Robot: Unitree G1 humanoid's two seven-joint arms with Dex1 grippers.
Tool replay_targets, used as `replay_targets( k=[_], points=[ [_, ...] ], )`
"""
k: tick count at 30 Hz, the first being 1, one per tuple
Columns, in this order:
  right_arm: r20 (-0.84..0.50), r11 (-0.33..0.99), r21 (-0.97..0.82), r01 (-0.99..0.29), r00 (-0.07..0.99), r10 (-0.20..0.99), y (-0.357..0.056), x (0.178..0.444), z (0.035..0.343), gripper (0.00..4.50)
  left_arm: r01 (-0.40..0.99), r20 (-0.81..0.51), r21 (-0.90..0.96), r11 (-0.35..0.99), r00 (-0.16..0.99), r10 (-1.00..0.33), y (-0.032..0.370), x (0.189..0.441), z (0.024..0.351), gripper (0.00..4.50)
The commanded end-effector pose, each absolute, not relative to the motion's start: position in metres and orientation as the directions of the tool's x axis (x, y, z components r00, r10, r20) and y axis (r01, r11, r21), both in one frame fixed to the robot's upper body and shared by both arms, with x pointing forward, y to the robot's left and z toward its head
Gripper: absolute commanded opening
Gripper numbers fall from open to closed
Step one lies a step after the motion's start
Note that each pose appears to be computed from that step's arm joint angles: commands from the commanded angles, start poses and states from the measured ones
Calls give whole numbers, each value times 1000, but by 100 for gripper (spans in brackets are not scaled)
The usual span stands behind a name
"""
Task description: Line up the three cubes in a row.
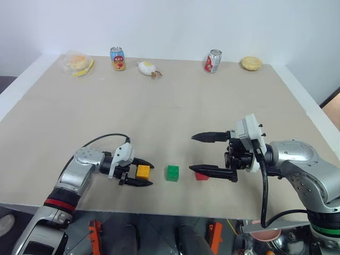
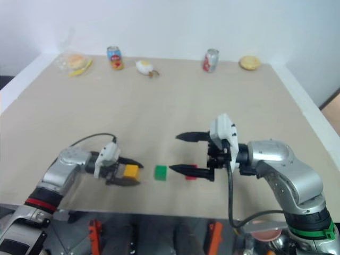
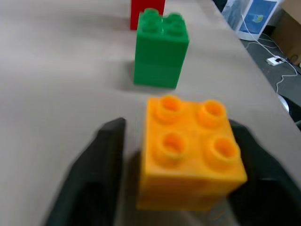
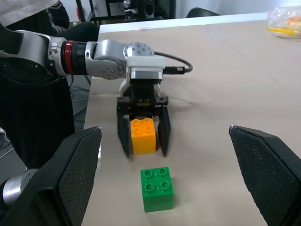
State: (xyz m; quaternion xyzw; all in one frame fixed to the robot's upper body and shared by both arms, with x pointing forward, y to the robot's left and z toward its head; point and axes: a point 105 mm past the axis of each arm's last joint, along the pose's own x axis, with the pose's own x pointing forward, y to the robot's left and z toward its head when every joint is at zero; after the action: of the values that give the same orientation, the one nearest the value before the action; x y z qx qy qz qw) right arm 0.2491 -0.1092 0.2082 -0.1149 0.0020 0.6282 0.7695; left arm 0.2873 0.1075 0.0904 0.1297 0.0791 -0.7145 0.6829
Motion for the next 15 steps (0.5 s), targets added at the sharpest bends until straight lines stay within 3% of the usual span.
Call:
replay_targets(
  k=[1,10,13,15],
  points=[
    [-136,175,-213,-961,207,969,-111,248,217,450,996,-298,75,-50,-25,-954,111,286,94,435],
    [-147,167,-203,-965,199,969,-112,245,214,450,993,-179,101,-61,-42,-983,106,281,137,447],
    [-95,194,-174,-965,213,972,-116,242,221,450,995,-34,92,51,54,-998,107,289,176,447],
    [-10,250,-141,-958,254,967,-121,242,230,450,978,88,43,202,198,-976,112,305,202,447]
  ],
)
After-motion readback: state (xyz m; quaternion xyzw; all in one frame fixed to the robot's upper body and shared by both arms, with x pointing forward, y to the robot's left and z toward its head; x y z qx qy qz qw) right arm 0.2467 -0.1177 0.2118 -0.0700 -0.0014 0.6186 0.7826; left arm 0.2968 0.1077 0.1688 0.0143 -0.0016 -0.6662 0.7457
